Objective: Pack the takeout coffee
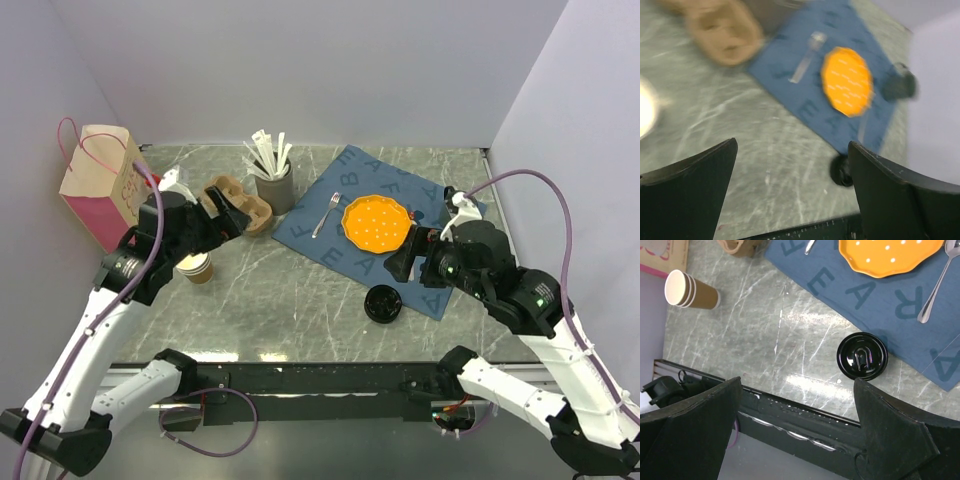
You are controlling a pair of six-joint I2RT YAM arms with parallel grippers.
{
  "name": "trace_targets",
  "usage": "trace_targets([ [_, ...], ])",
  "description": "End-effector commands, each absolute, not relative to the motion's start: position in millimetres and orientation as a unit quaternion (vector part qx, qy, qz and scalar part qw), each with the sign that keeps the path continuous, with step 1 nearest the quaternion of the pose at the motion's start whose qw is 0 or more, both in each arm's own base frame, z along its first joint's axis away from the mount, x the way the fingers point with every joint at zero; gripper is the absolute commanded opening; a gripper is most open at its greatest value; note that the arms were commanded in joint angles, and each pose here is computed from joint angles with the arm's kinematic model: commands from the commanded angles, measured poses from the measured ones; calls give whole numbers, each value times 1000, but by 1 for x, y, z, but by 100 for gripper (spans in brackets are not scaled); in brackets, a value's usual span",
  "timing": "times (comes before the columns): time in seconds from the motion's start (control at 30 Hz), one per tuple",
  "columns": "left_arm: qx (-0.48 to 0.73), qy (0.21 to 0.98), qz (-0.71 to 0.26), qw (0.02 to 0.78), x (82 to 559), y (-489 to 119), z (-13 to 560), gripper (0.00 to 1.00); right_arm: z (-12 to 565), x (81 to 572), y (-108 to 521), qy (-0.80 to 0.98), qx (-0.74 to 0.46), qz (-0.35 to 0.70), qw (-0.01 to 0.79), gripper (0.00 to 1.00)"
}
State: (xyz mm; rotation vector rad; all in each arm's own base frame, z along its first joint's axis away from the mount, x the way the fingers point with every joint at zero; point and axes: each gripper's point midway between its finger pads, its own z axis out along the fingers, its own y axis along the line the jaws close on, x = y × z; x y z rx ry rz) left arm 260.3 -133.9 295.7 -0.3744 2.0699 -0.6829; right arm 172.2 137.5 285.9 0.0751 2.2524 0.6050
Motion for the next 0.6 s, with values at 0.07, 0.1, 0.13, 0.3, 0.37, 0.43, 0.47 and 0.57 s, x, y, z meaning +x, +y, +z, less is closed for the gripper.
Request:
trace_targets([
  [0.07,-323,829,-82,449,266,-55,264,93,292,175,147,883,12,255,395,97],
  [0.1,-328,826,-66,454,268,-49,263,85,291,176,147,883,10,255,395,97],
  [0.13,-332,826,-55,452,272,-45,259,79,289,176,148,884,9,254,393,96],
  [0.3,-318,847,-12,426,284,-36,237,64,286,176,150,885,2,255,389,92],
  [0.37,-318,857,17,404,285,-30,219,62,286,175,151,886,0,256,386,90],
  [0.43,-312,866,36,390,287,-28,204,62,286,174,151,885,-1,259,386,89],
  [0.47,-306,868,42,389,289,-28,200,63,286,174,152,885,-3,260,386,88],
  [0.57,-286,878,64,378,294,-26,185,56,286,173,152,882,-5,266,390,86],
])
